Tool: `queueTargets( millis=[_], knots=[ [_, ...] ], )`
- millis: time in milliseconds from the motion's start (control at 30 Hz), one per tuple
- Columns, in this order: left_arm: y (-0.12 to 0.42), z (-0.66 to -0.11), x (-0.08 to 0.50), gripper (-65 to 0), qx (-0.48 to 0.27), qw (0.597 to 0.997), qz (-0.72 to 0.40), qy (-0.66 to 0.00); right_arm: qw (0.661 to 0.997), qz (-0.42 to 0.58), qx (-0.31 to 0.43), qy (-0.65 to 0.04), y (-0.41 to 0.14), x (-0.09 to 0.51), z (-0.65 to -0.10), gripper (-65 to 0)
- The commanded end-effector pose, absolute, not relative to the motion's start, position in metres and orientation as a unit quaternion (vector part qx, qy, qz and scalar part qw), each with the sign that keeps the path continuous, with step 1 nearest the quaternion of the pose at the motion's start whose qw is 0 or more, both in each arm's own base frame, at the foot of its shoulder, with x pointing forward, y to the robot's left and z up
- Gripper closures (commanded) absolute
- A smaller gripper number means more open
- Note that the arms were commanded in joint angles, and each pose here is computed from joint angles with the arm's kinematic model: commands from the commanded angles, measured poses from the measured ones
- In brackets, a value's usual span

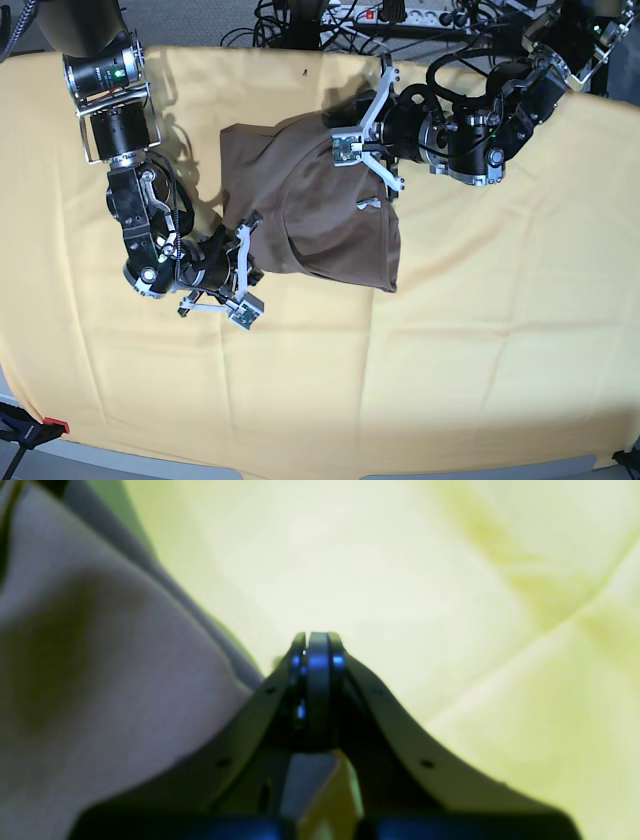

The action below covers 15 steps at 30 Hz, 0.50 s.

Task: Fold the T-shirt properly
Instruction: 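Press both grippers against the bundle's sides to square it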

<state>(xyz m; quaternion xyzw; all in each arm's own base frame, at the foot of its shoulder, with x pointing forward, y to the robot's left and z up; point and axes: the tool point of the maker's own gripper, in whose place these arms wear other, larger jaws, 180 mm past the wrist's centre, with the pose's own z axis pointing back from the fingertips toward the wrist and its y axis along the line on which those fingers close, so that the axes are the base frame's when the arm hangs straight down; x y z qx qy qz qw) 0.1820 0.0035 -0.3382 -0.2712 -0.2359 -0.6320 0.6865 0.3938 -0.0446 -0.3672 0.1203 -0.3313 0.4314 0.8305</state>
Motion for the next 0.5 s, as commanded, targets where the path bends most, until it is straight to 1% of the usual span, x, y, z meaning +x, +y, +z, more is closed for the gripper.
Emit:
queueTargets(
  millis=[0,133,300,467],
  knots=[
    [0.001,-0.331,0.188,0.0,-0.277,0.682,-0.628,-0.251,0.824,0.437,0.114,-0.342,-0.044,0.403,-0.353,0.0],
    [0.004,-0.344,0.192,0.0,-0.289,0.7,-0.607,-0.24,0.824,0.462,0.127,-0.302,-0.036,0.386,-0.364,0.0],
    [0.014,-0.361,0.198,0.0,-0.265,0.716,-0.606,-0.224,0.829,0.464,0.144,-0.277,-0.04,0.374,-0.369,0.0],
    [0.022,-0.365,0.204,0.0,-0.239,0.717,-0.616,-0.221,0.837,0.456,0.173,-0.249,-0.058,0.35,-0.372,0.0]
  ],
)
